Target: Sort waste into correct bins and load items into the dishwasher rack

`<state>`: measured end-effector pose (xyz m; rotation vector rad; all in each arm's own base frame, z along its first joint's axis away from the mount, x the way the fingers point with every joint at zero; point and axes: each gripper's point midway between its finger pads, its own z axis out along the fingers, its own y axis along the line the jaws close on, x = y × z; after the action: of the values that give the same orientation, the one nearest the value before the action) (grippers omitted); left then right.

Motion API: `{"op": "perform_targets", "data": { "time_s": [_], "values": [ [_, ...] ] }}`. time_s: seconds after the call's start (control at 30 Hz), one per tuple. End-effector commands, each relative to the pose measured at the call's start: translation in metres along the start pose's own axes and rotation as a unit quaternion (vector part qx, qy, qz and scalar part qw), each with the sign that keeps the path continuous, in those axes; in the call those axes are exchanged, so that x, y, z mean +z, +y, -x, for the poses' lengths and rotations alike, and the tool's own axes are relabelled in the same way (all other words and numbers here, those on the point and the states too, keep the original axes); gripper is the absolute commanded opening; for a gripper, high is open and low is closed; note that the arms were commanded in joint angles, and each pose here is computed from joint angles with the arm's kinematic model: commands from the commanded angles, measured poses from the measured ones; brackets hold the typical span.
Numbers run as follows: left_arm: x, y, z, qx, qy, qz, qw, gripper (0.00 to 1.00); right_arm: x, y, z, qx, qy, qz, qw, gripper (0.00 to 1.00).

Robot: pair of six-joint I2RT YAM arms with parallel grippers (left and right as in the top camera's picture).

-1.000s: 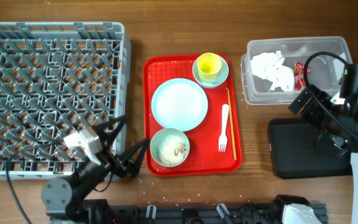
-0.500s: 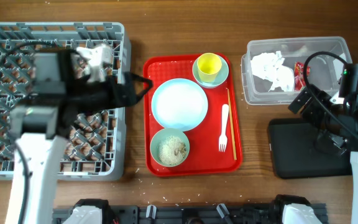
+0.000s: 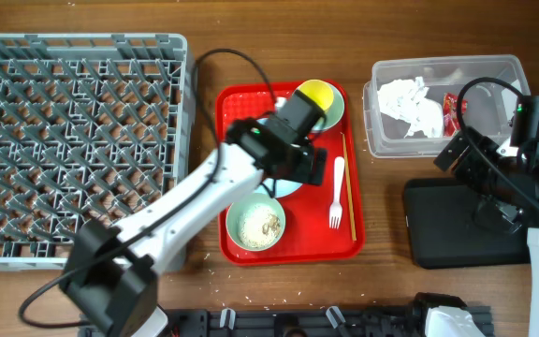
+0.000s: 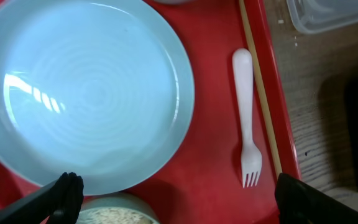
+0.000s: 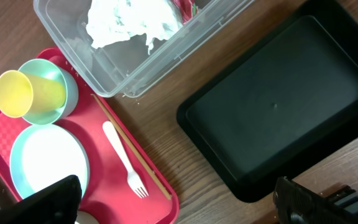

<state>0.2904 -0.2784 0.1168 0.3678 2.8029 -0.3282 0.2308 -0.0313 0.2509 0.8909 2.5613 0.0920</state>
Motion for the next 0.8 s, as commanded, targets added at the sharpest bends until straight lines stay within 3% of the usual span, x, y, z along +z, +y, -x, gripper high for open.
{"op": "perform_targets", "data": {
  "time_s": [0.0, 0.03, 0.07, 0.17, 0.3, 0.37, 0.43, 0.47, 0.53, 0.6, 0.7, 0.77],
  "values": [
    [0.023, -0.020, 0.004, 0.022, -0.011, 0.007, 1.000, 0.99, -0.001, -0.002, 0.002, 0.005, -0.005, -0.007, 1.000, 0.99],
    [0.032, -0.025, 0.003, 0.051, -0.012, 0.008, 0.999, 0.87, -0.001, -0.002, 0.002, 0.005, -0.005, -0.007, 1.000, 1.00],
    [0.042, -0.026, 0.003, 0.071, -0.015, 0.023, 0.997, 0.80, -0.001, -0.002, 0.002, 0.004, -0.005, -0.007, 1.000, 1.00],
    [0.060, -0.015, 0.000, 0.085, -0.019, 0.079, 0.993, 0.74, -0.001, -0.002, 0.002, 0.004, -0.005, -0.007, 1.000, 1.00],
    [0.041, -0.004, -0.010, 0.078, 0.005, 0.099, 0.992, 0.70, -0.001, -0.002, 0.002, 0.005, -0.005, -0.007, 1.000, 1.00],
    [0.010, 0.001, -0.010, 0.049, 0.010, 0.105, 0.993, 0.70, -0.001, -0.002, 0.002, 0.005, -0.006, -0.007, 1.000, 1.00],
    [-0.019, 0.000, -0.011, 0.024, 0.005, 0.097, 0.995, 0.76, -0.001, -0.002, 0.002, 0.004, -0.005, -0.007, 1.000, 1.00],
    [-0.037, -0.007, -0.021, 0.022, 0.020, 0.066, 0.997, 0.77, -0.001, -0.002, 0.002, 0.005, -0.005, -0.007, 1.000, 1.00],
    [-0.053, -0.020, -0.047, 0.018, 0.073, 0.015, 0.997, 1.00, -0.001, -0.002, 0.002, 0.005, -0.005, -0.007, 1.000, 1.00],
    [-0.060, -0.024, -0.076, 0.013, 0.141, -0.009, 0.990, 1.00, -0.001, -0.002, 0.002, 0.005, -0.005, -0.007, 1.000, 1.00],
    [-0.051, -0.011, -0.106, -0.016, 0.187, 0.030, 0.982, 1.00, -0.001, -0.002, 0.002, 0.005, -0.005, -0.007, 1.000, 1.00],
    [-0.032, 0.001, -0.127, -0.065, 0.207, 0.057, 0.975, 0.89, -0.001, -0.002, 0.002, 0.004, -0.005, -0.007, 1.000, 1.00]
  ]
}}
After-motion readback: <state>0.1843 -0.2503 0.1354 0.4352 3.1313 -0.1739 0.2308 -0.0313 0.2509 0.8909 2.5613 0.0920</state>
